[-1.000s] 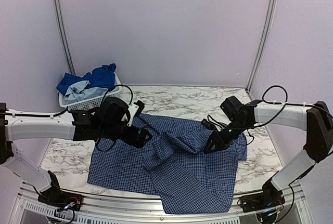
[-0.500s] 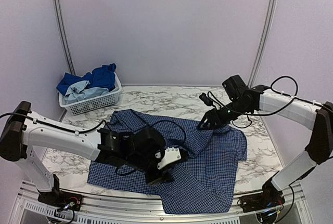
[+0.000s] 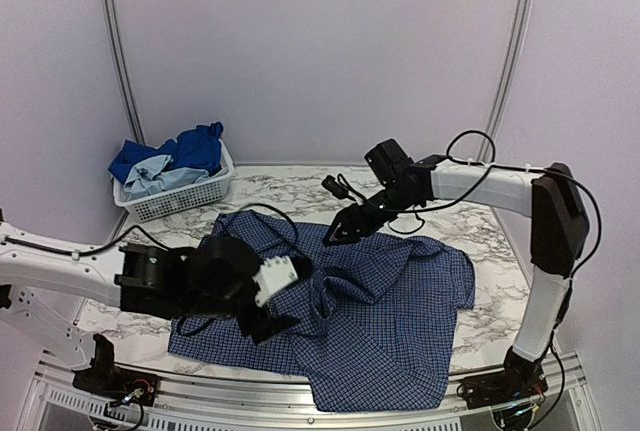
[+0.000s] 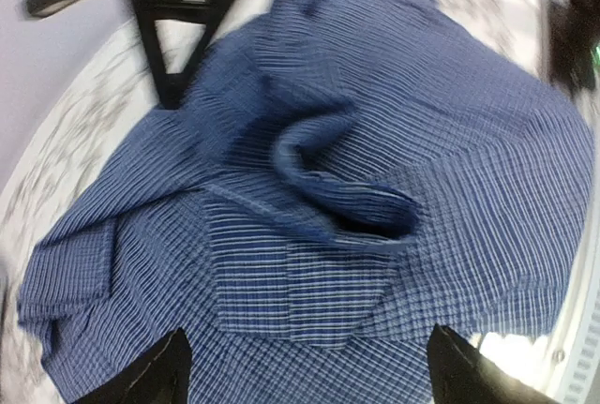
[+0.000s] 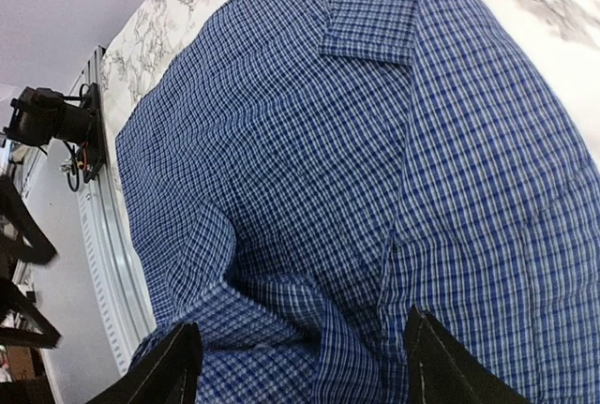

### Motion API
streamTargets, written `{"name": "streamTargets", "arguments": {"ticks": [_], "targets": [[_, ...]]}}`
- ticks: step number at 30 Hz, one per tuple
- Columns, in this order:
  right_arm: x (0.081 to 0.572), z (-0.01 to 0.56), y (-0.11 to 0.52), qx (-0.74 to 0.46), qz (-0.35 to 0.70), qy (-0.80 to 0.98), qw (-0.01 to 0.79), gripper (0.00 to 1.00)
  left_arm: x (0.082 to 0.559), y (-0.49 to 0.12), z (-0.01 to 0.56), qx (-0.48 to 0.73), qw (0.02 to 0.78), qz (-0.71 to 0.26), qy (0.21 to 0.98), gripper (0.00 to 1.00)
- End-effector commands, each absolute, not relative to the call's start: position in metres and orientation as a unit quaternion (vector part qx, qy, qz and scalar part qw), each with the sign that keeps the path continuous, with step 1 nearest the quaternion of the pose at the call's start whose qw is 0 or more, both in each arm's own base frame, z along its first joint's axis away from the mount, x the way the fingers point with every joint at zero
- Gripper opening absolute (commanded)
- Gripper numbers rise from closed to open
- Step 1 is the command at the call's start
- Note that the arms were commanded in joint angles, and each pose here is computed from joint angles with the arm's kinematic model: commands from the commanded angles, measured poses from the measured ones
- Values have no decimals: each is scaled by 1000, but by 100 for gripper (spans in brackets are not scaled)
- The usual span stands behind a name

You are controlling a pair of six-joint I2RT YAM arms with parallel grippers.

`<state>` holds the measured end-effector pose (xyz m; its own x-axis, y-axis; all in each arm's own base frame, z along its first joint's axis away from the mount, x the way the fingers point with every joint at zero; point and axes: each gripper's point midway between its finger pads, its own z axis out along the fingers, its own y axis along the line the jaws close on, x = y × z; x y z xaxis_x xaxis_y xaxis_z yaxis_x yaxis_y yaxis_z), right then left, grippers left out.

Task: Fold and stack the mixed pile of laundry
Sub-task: Adjust the flattened shirt at the center of the board.

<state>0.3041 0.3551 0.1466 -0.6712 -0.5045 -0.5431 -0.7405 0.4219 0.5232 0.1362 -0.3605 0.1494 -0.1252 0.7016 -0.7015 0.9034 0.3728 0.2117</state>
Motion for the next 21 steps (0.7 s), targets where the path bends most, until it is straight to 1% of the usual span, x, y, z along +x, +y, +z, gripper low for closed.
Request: {"name": "streamTargets", "arguments": {"ticks": [1,2,5,8,12,16,19,21], "targets": [[307,139,374,-435,360,813,144,68,189,-315,179,318,439,-178,821,95],[302,134,377,-442,359,811,132,67,197,-304,181,284,445,-182,830,98],[286,123,379,-447,364,810,109,65,211,-280,177,214,452,-186,846,99],[256,103,376,-466,342,812,79,64,215,-267,173,185,453,-183,853,99],[221,85,357,-472,310,824,35,56,220,-257,169,164,453,-171,860,99],[199,99,334,-461,294,836,36,55,225,-250,162,149,448,-156,867,99],[186,113,315,-449,285,845,52,55,230,-250,156,147,440,-150,873,99],[178,112,301,-437,274,855,51,55,234,-249,154,145,435,-143,877,99]]}}
